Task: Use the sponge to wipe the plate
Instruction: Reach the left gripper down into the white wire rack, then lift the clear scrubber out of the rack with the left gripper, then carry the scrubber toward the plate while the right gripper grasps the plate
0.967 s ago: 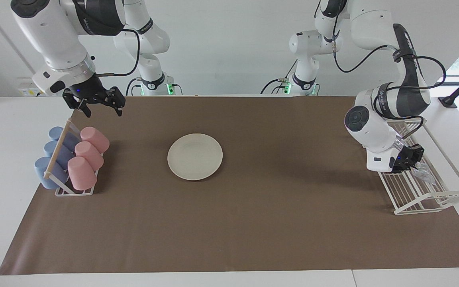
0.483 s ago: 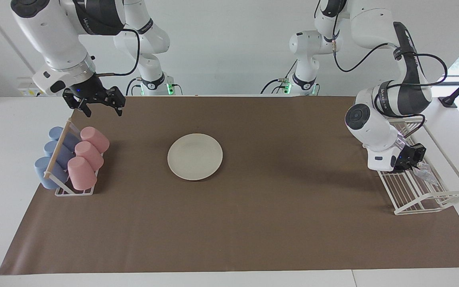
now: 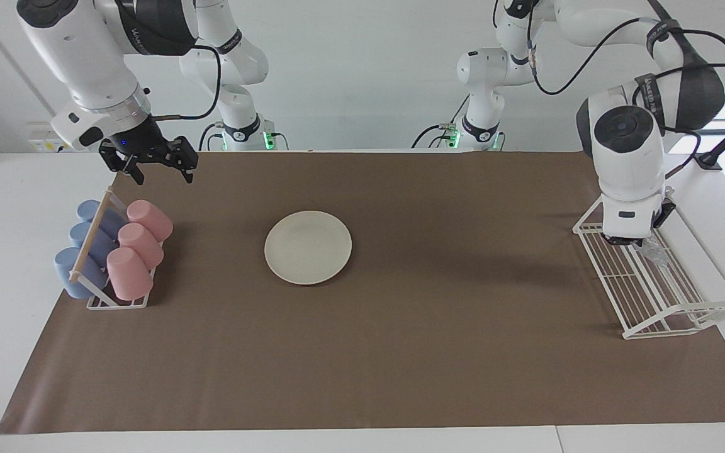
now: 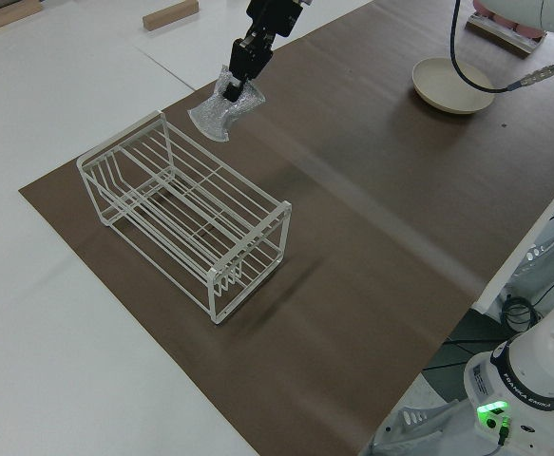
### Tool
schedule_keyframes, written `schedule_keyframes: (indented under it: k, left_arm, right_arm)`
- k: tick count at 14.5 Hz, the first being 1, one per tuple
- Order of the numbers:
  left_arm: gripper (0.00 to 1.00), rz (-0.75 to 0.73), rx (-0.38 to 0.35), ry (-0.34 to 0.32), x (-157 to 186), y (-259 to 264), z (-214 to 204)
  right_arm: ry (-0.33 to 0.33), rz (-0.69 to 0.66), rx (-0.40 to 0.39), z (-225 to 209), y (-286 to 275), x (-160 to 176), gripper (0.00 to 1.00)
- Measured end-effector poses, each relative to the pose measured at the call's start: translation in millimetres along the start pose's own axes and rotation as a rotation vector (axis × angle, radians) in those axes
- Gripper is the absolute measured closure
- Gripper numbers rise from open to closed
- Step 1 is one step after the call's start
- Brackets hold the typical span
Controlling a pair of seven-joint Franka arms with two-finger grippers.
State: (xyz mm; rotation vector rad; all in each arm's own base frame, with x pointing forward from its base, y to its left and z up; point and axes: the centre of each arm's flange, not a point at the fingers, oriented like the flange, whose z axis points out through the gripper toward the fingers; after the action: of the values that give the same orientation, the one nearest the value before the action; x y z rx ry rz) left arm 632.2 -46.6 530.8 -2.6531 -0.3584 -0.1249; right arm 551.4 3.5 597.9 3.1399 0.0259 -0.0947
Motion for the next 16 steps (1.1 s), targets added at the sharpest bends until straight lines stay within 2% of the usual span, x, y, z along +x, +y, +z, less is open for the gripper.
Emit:
schedule_keyframes:
  k: [2,7,11,13,16]
  left_arm:
    - [0.94,-0.037,-0.187,-0.116,-11,6,-24]
    - [0.94,-0.112,-0.641,-0.333,-28,1,-65]
    - [0.94,-0.124,-0.930,-0.507,-36,5,-66]
    - [0.94,-0.078,-1.052,-0.568,-54,17,-63]
    - [0.94,-0.035,-1.244,-0.597,-95,31,-39]
  right_arm:
    - [0.000,0.000,0.000,0,0,0,0.00]
    - [0.001,0.003,0.000,-1,0,0,0.00]
    - [-0.002,0.083,0.000,-1,-10,-1,0.00]
    - [-0.005,0.155,-0.002,-1,-32,-3,0.00]
    - [-0.005,0.301,-0.008,-2,-68,-7,0.00]
